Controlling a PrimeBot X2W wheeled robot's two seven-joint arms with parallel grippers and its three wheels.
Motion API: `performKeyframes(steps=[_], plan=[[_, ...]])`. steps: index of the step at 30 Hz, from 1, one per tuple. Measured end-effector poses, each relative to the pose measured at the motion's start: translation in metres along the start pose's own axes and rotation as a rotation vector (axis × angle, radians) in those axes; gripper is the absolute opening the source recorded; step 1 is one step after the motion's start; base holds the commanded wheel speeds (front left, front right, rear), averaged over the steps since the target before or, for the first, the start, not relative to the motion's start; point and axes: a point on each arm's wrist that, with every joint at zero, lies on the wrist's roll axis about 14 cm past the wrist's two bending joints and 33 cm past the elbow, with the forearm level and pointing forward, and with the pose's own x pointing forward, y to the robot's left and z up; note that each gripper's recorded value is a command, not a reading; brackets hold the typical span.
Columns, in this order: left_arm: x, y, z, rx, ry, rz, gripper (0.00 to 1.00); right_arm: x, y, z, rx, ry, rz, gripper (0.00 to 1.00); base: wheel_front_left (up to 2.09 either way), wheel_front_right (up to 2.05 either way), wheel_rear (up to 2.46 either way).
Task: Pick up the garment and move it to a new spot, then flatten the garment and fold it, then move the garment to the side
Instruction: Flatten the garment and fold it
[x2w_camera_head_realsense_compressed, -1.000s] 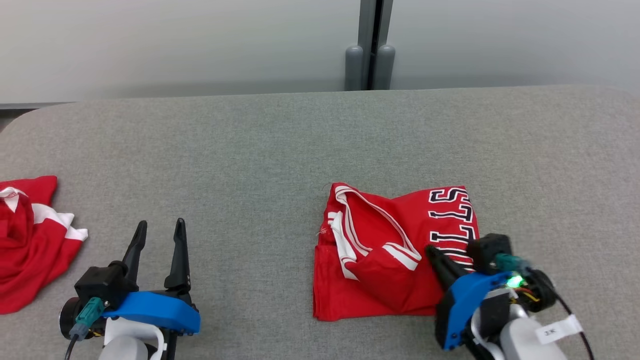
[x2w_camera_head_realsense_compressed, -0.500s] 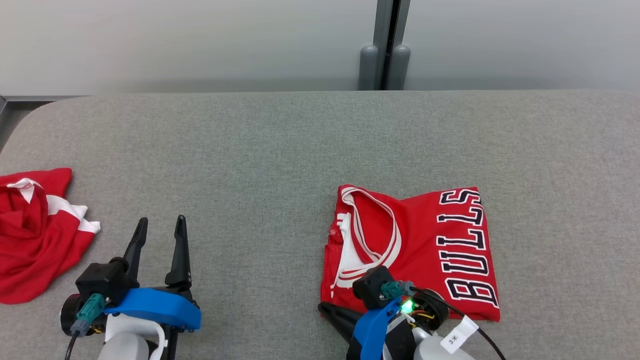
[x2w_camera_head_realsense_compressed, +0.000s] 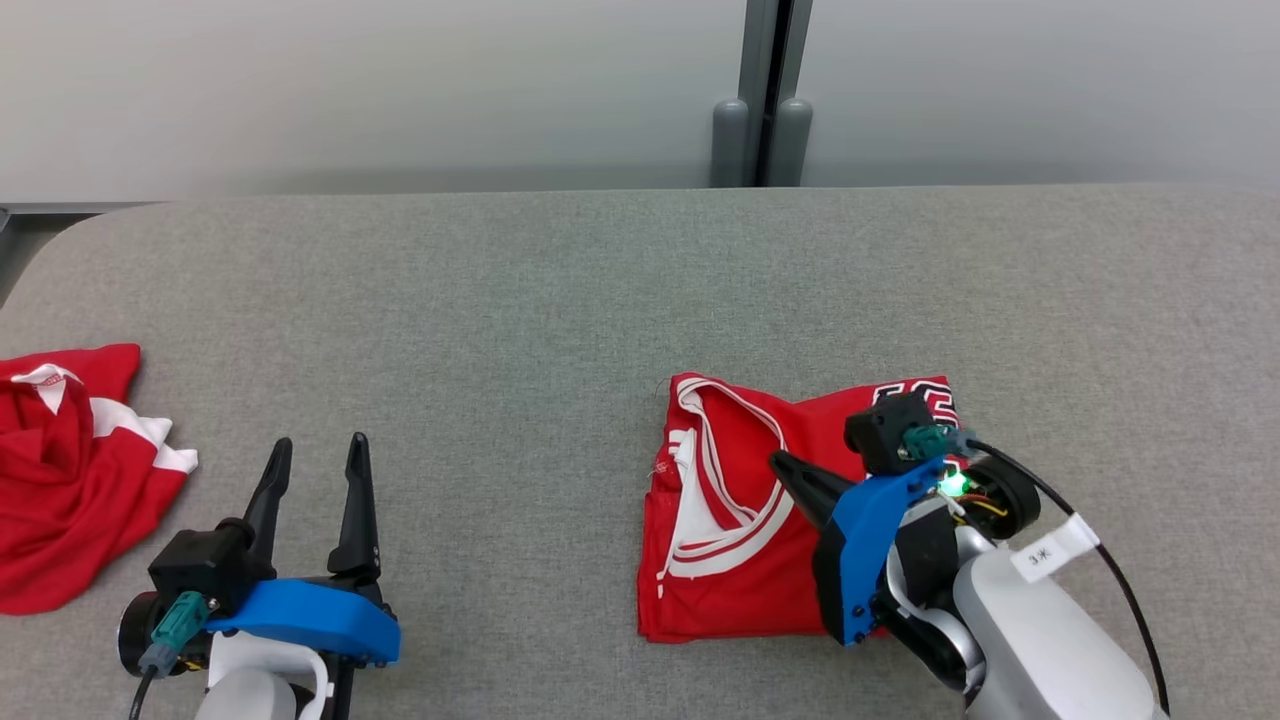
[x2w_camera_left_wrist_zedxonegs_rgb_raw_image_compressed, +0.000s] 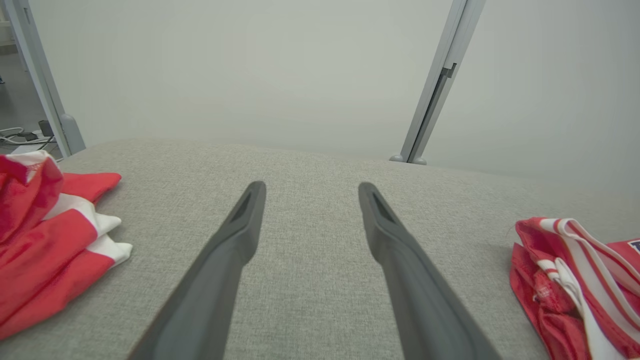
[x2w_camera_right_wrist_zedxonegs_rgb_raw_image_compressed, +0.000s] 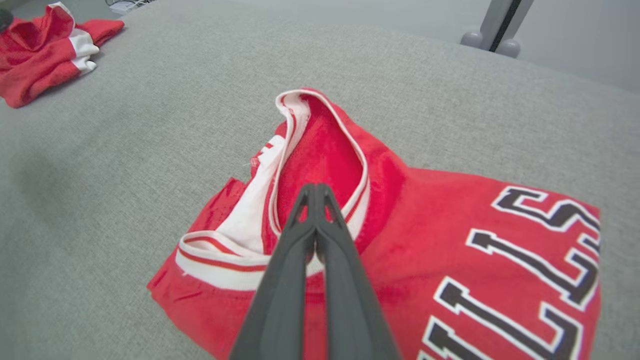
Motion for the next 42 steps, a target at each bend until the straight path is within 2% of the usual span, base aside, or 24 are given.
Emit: performKeyframes(steps=[10, 16, 17, 21, 22, 26, 28, 29, 34, 35, 36, 37, 38, 39, 40, 41, 42], plan=[[0.004, -0.001, 0.0, 0.015, 0.003, -0.006, 1.0, 0.02, 0.001, -0.026, -0.113, 0.205, 0.032, 0.0, 0.0, 0.0, 0.0], [0.006, 0.001, 0.001, 0.022, 0.003, -0.006, 1.0, 0.035, 0.029, -0.041, -0.154, 0.286, 0.109, 0.0, 0.0, 0.0, 0.0], [0.006, 0.001, 0.0, 0.025, 0.006, -0.006, 1.0, 0.038, 0.042, -0.047, -0.168, 0.315, 0.146, 0.0, 0.0, 0.0, 0.0], [0.008, 0.002, 0.001, 0.029, 0.003, -0.006, 1.0, 0.044, 0.061, -0.043, -0.154, 0.309, 0.202, 0.0, 0.0, 0.0, 0.0], [0.008, 0.002, 0.002, 0.03, 0.001, -0.008, 1.0, 0.048, 0.074, -0.033, -0.128, 0.277, 0.238, 0.0, 0.0, 0.0, 0.0], [0.008, 0.0, 0.001, 0.03, 0.004, -0.012, 1.0, 0.053, 0.084, -0.011, -0.078, 0.203, 0.268, 0.0, 0.0, 0.0, 0.0], [0.008, -0.001, 0.002, 0.031, 0.002, -0.016, 1.0, 0.054, 0.088, 0.008, 0.004, 0.131, 0.285, 0.0, 0.0, 0.0, 0.0], [0.008, -0.003, 0.004, 0.031, -0.003, -0.02, 1.0, 0.054, 0.087, 0.035, 0.073, 0.03, 0.291, 0.0, 0.0, 0.0, 0.0], [0.007, -0.006, 0.01, 0.031, -0.022, -0.03, 1.0, 0.041, 0.053, 0.107, 0.177, -0.274, 0.215, 0.0, 0.0, 0.0, 0.0], [0.007, -0.006, 0.01, 0.031, -0.022, -0.03, 1.0, 0.041, 0.053, 0.107, 0.177, -0.274, 0.215, 0.0, 0.0, 0.0, 0.0], [0.004, -0.008, 0.009, 0.029, -0.02, -0.033, 1.0, 0.028, 0.022, 0.121, 0.16, -0.371, 0.137, 0.0, 0.0, 0.0, 0.0], [0.003, -0.009, 0.009, 0.028, -0.02, -0.035, 1.0, 0.02, 0.004, 0.123, 0.155, -0.406, 0.091, 0.29, 0.0, 0.0, 0.0], [0.002, -0.01, 0.009, 0.026, -0.023, -0.037, 1.0, 0.012, -0.014, 0.121, 0.15, -0.432, 0.042, 1.0, 0.0, 0.0, 0.0], [0.001, -0.012, 0.011, 0.025, -0.028, -0.04, 1.0, 0.003, -0.029, 0.117, 0.147, -0.452, -0.004, 1.0, 0.0, 0.0, 0.0], [0.001, -0.012, 0.011, 0.025, -0.028, -0.04, 1.0, 0.003, -0.029, 0.117, 0.147, -0.452, -0.004, 1.0, 0.0, 0.0, 0.0], [0.001, -0.011, 0.015, 0.018, -0.045, -0.03, 1.0, -0.016, -0.055, 0.107, 0.148, -0.491, -0.087, 1.0, 0.0, 0.0, 0.0], [0.001, -0.011, 0.015, 0.018, -0.045, -0.03, 1.0, -0.016, -0.055, 0.107, 0.148, -0.491, -0.087, 1.0, 0.0, 0.0, 0.0]])
